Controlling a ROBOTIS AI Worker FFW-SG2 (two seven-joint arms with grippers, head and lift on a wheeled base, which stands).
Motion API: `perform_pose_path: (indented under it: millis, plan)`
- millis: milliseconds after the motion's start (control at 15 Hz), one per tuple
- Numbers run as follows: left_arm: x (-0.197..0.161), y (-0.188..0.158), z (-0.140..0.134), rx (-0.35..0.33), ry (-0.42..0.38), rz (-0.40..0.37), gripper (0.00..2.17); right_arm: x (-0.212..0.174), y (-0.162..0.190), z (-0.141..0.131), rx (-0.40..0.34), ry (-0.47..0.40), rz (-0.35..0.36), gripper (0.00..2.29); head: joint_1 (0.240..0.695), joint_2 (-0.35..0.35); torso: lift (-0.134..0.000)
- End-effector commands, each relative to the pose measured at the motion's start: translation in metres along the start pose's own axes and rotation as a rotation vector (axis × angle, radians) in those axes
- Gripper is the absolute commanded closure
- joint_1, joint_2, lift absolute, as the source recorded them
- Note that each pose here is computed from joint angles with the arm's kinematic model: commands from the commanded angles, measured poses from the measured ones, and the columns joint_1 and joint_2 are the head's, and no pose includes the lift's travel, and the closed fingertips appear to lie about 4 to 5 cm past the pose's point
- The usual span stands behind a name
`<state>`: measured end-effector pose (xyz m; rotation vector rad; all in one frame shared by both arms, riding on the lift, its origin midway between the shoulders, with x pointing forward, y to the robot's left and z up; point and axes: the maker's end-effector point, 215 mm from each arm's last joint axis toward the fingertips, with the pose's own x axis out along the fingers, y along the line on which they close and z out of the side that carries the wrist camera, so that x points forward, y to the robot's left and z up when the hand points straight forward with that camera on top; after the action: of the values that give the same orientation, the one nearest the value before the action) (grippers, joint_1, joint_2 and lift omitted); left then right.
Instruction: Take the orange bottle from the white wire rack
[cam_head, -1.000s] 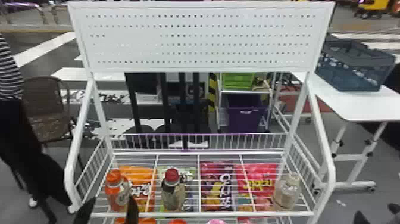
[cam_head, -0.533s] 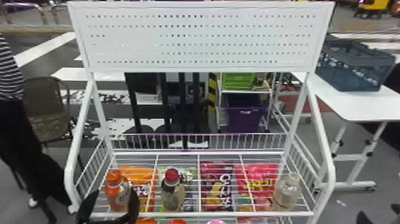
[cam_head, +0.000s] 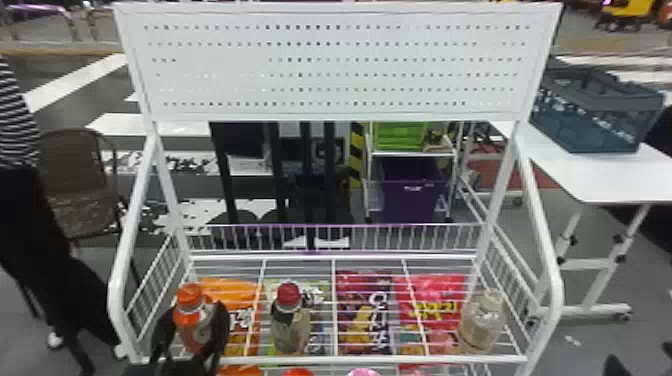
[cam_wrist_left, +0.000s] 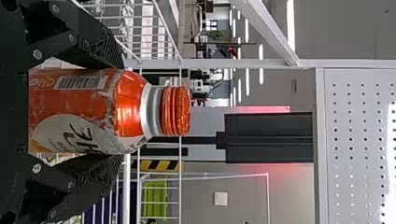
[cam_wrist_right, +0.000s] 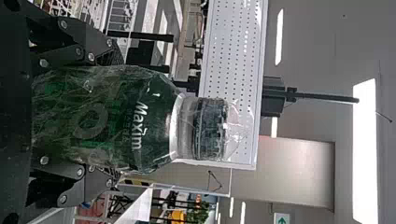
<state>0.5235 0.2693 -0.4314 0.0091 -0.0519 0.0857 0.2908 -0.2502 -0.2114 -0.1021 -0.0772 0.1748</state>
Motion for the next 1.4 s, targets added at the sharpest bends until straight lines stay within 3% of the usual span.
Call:
perform_pose_path:
  millis: [0, 267, 667, 1000, 1200, 1333]
  plan:
    - [-0.002, -0.002, 0.004, -0.003, 0.002, 0.000, 1.79, 0.001, 0.000, 0.000, 0.004, -0.002, -0.001, 0.60, 0.499, 0.000, 0.000]
    - [-0.009, -0.024, 0.014, 0.013, 0.071, -0.045, 1.80, 0.004, 0.001, 0.000, 0.010, -0.003, -0.001, 0.60, 0.499, 0.000, 0.000]
    - [-0.032, -0.027, 0.085, 0.061, 0.162, -0.063, 1.80, 0.007, 0.000, -0.005, 0.017, 0.000, -0.002, 0.60, 0.499, 0.000, 0.000]
    - [-0.070, -0.021, 0.163, 0.071, 0.128, -0.066, 1.80, 0.011, -0.001, -0.005, 0.020, -0.007, -0.004, 0.60, 0.499, 0.000, 0.000]
    - [-0.101, -0.023, 0.190, 0.053, 0.112, -0.073, 1.79, 0.011, -0.001, -0.007, 0.023, -0.003, -0.005, 0.60, 0.499, 0.000, 0.000]
    - [-0.116, -0.013, 0.193, 0.061, 0.112, -0.053, 1.79, 0.010, -0.002, -0.010, 0.033, -0.001, -0.007, 0.60, 0.499, 0.000, 0.000]
